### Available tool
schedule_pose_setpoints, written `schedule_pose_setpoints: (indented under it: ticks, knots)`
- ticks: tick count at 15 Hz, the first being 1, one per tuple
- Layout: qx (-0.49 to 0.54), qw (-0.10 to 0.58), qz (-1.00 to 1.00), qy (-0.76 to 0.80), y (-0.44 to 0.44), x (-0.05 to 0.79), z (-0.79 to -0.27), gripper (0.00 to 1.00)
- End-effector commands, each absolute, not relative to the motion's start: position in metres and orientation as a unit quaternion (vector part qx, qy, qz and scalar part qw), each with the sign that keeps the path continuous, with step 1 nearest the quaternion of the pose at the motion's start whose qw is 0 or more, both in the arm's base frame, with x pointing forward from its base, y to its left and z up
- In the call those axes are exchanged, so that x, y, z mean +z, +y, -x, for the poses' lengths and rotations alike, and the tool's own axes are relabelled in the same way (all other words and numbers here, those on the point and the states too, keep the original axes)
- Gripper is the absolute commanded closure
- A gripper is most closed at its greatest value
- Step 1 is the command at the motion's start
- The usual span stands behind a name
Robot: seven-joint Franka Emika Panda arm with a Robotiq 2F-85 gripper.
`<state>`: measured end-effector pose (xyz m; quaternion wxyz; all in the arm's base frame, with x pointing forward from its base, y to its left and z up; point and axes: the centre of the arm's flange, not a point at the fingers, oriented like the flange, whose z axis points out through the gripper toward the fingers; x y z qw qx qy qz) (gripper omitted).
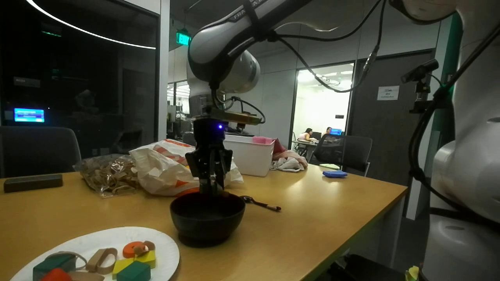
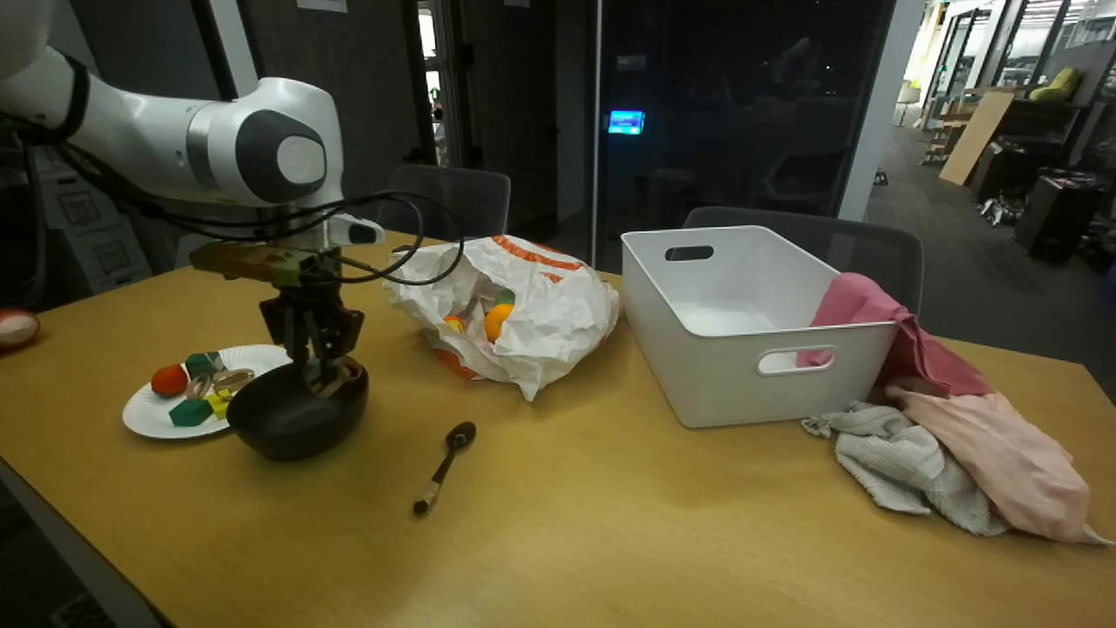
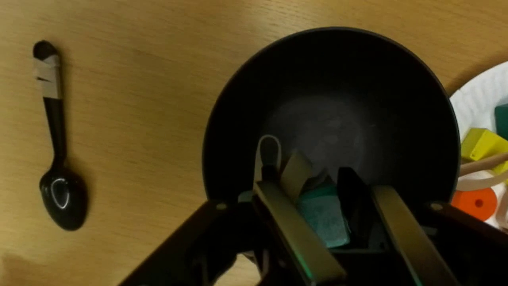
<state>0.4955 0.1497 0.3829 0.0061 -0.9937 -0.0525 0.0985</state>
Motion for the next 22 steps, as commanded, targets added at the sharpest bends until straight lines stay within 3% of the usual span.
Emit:
schedule_pose_setpoints:
  ticks: [1,4,5,16,22]
  knots:
    - [0.104,0.013,0.993,-0.051,0.158,0.389,-0.487,0.26]
    - [0.083,0.002,0.993,-0.083,0.187,0.407,-0.485,0.04]
    - [0.081,0.004,0.992,-0.095,0.199,0.411,-0.482,0.01]
    - [0.088,0.026,0.95,-0.297,0.386,0.378,-0.411,0.0]
    - [0.013,0.029,0.937,-0.348,0.44,0.357,-0.435,0.0]
